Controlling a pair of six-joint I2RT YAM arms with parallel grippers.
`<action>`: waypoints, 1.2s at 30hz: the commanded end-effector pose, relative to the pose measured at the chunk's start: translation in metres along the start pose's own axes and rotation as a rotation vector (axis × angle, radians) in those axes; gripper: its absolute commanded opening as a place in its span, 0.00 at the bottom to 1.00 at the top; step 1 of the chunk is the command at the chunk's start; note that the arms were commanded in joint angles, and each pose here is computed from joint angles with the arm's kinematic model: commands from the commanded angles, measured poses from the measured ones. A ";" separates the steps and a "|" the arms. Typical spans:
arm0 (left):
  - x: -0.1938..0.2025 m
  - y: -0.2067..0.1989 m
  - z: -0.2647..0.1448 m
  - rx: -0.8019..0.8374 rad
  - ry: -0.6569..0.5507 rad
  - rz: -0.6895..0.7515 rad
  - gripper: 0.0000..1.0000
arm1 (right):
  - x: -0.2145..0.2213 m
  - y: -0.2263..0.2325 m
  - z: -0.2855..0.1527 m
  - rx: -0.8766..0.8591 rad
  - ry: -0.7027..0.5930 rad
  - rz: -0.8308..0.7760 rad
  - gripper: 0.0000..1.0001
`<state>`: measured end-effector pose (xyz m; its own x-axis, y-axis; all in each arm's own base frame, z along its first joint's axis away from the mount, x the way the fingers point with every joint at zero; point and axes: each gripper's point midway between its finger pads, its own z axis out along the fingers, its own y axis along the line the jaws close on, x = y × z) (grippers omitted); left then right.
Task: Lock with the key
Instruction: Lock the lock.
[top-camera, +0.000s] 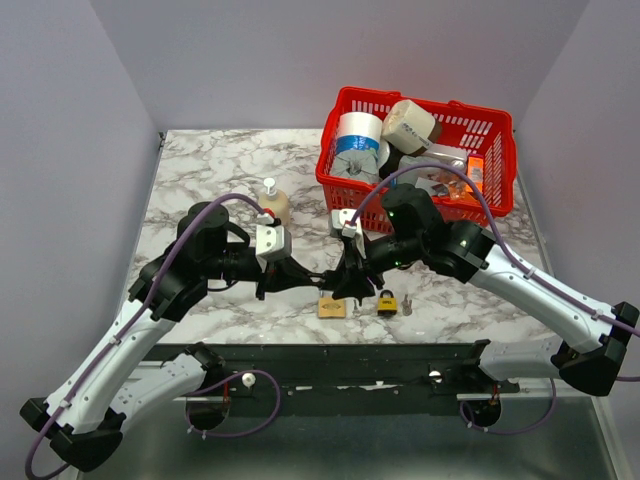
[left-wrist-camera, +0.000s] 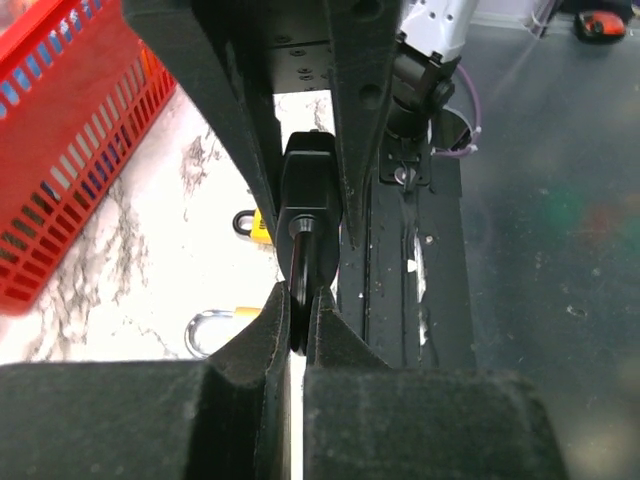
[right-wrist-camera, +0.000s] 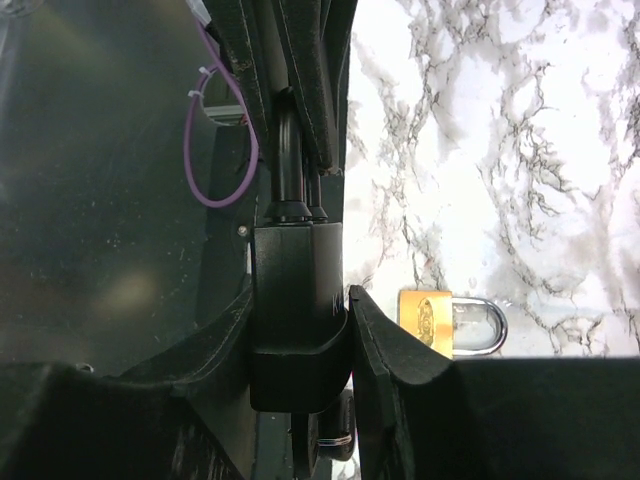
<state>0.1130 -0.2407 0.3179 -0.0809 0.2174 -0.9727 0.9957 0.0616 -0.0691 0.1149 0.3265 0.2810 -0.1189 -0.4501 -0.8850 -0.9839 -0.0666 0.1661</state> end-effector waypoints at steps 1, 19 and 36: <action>-0.042 0.029 -0.007 -0.165 -0.131 -0.063 0.43 | -0.024 -0.009 -0.001 0.058 -0.063 0.008 0.01; -0.043 0.124 -0.057 -0.591 -0.519 -0.870 0.95 | -0.123 -0.101 -0.004 0.441 -0.452 0.091 0.01; -0.030 0.141 -0.049 -0.574 -0.573 -0.963 0.87 | -0.145 -0.115 0.015 0.475 -0.511 0.098 0.01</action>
<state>0.2453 -0.1920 0.3482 -0.5953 -0.5554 -0.5806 0.3938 0.4282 -0.8134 0.2384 0.4003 0.3229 -0.2463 -0.1182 -0.9620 -0.8929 0.4136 0.1778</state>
